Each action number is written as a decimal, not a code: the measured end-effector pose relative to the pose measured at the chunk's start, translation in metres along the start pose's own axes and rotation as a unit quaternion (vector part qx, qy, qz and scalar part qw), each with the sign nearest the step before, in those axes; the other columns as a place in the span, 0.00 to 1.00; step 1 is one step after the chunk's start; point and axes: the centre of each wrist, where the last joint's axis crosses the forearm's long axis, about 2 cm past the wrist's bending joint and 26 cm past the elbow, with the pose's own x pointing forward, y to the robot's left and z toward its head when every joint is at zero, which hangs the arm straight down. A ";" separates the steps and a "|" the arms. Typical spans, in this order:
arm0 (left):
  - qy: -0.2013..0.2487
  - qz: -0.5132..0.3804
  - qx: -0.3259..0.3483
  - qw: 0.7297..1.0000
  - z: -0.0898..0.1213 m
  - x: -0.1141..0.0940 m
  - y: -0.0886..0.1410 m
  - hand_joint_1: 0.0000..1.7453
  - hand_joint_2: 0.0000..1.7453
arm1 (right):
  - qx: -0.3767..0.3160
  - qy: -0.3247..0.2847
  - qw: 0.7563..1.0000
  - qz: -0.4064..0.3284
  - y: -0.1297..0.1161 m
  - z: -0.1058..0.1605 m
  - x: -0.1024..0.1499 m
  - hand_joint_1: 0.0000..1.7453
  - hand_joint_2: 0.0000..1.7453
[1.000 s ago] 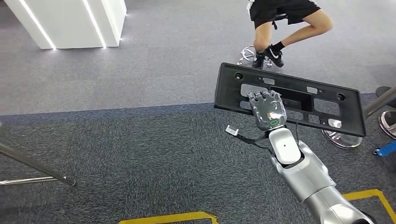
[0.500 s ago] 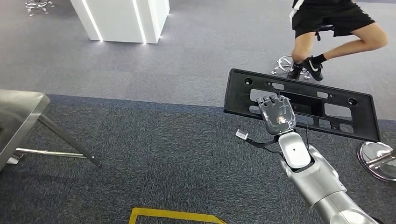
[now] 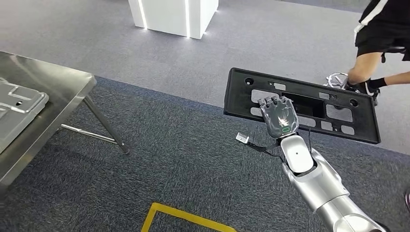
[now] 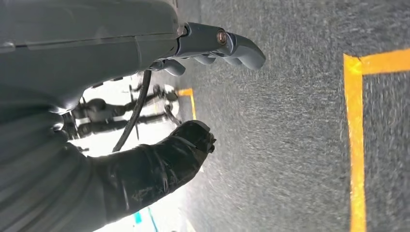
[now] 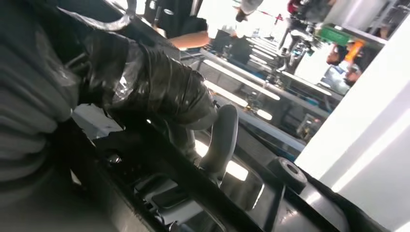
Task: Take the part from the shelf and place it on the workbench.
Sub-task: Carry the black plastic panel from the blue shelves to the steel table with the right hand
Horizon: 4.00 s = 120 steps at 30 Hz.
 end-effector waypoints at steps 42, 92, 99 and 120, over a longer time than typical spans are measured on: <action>0.012 0.039 -0.008 0.999 -0.001 -0.004 -0.004 0.00 1.00 | 0.005 -0.071 0.997 -0.027 -0.037 -0.060 0.025 1.00 1.00; -0.006 0.025 -0.033 0.999 0.005 0.017 0.011 0.00 1.00 | -0.027 -0.120 0.992 -0.011 -0.100 -0.128 0.036 1.00 1.00; -0.012 0.019 -0.040 0.999 0.007 0.024 0.012 0.00 1.00 | 0.000 -0.093 0.996 0.005 -0.088 -0.125 0.002 1.00 1.00; -0.021 0.015 -0.040 0.999 0.010 0.027 0.021 0.00 1.00 | 0.041 -0.058 0.997 0.019 -0.067 -0.116 -0.021 1.00 1.00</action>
